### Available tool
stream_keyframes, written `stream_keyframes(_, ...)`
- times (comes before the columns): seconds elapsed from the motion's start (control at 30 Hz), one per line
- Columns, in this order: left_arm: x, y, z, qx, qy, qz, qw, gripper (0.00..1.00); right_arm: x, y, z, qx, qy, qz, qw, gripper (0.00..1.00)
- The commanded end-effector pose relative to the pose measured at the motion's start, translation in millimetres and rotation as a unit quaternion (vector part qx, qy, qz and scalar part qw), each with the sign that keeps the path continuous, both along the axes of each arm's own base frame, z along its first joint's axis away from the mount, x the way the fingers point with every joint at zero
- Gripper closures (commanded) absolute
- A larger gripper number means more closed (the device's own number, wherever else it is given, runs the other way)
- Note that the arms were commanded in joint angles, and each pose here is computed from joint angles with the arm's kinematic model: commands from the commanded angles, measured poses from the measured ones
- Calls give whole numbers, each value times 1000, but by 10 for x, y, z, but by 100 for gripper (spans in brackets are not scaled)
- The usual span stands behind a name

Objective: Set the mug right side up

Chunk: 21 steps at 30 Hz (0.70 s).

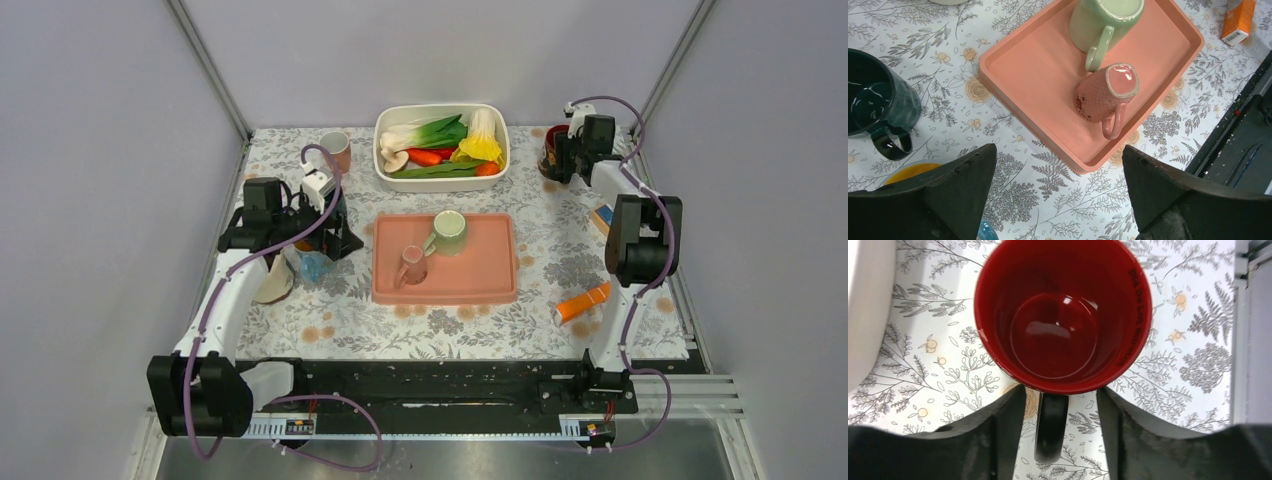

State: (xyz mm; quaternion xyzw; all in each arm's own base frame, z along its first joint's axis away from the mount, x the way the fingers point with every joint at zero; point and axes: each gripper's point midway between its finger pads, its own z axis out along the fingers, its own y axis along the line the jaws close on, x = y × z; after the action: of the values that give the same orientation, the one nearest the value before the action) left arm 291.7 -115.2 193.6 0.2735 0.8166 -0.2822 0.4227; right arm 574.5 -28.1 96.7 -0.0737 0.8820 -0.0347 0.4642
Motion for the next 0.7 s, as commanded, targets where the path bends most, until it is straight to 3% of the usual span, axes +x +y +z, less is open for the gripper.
stream_keyframes(0.0,-19,-90,58,-21,-13,-41,999,1,109,54,980,-4,-115,19,993,32)
stream_keyframes(0.23,28,-198,-9,-15,1,-59,998,1,-422,179,1457,13,-133,38,990,23)
stream_keyframes(0.43,-70,-656,-361,85,4,-114,990,1,-1145,454,1784,76,-159,72,982,21)
stream_keyframes(0.67,54,-880,-747,180,5,-81,980,1,-1818,726,1937,145,-187,103,966,22)
